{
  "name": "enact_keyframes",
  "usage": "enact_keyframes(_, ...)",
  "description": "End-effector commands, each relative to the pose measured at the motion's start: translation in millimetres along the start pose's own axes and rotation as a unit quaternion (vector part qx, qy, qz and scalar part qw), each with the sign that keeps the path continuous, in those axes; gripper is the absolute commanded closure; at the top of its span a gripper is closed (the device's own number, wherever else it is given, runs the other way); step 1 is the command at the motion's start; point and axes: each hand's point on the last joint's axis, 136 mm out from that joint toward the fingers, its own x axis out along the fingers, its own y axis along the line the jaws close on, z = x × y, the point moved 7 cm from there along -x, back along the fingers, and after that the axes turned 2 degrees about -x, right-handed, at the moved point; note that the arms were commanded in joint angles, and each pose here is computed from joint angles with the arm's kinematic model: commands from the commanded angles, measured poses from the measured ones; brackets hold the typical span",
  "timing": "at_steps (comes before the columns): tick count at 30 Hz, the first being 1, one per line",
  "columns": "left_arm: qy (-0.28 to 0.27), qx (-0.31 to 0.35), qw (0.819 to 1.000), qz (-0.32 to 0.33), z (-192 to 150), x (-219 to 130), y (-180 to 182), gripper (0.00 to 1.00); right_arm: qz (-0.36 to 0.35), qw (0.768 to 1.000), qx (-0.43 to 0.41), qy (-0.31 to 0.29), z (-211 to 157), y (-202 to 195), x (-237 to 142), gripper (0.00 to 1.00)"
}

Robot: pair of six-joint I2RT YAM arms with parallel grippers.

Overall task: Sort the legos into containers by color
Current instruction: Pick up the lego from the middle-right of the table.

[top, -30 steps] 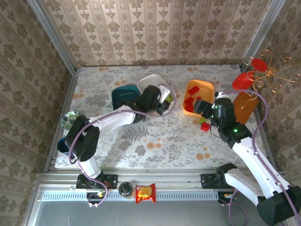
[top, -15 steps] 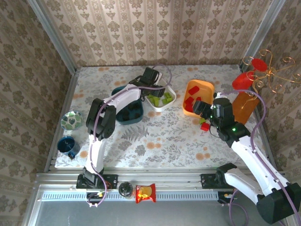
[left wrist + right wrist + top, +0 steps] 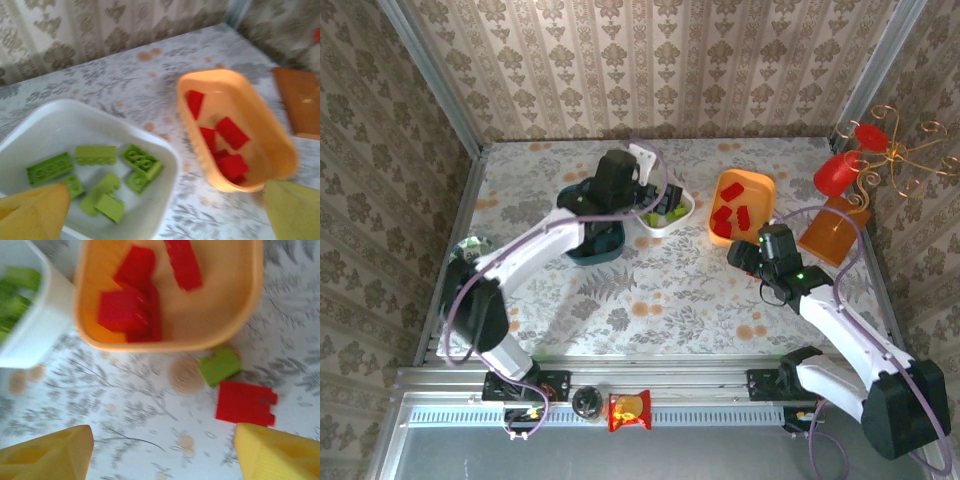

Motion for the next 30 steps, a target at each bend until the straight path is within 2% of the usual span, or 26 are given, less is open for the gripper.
enact_keyframes(1, -0.013, -0.022, 0.999, -0.025, -27, -16, -14, 0.00, -0.051, 0.998, 0.017, 0.022, -13, -18, 17, 0.29)
enact_keyframes(4, -0.013, -0.031, 0.999, -0.029, -55, -36, -20, 0.00, -0.083, 0.996, 0.023, 0.039, -17, -28, 30, 0.28)
enact_keyframes(9, -0.009, -0.042, 0.998, -0.038, -100, -61, -24, 0.00, -0.102, 0.994, 0.031, 0.034, -11, -34, 42, 0.26)
enact_keyframes(14, 0.009, -0.045, 0.999, -0.025, -127, -74, -20, 0.00, -0.125, 0.991, 0.026, 0.042, -5, -38, 52, 0.29)
enact_keyframes(22, 0.015, -0.047, 0.999, -0.004, -142, -85, -11, 0.00, -0.139, 0.989, 0.012, 0.058, 1, -36, 63, 0.46)
enact_keyframes(26, 0.012, -0.049, 0.999, 0.001, -142, -89, -9, 0.00, -0.132, 0.989, 0.007, 0.070, -1, -35, 64, 0.60)
enact_keyframes(30, 0.012, -0.047, 0.999, 0.004, -142, -92, -8, 0.00, -0.117, 0.990, 0.007, 0.078, -8, -33, 61, 0.65)
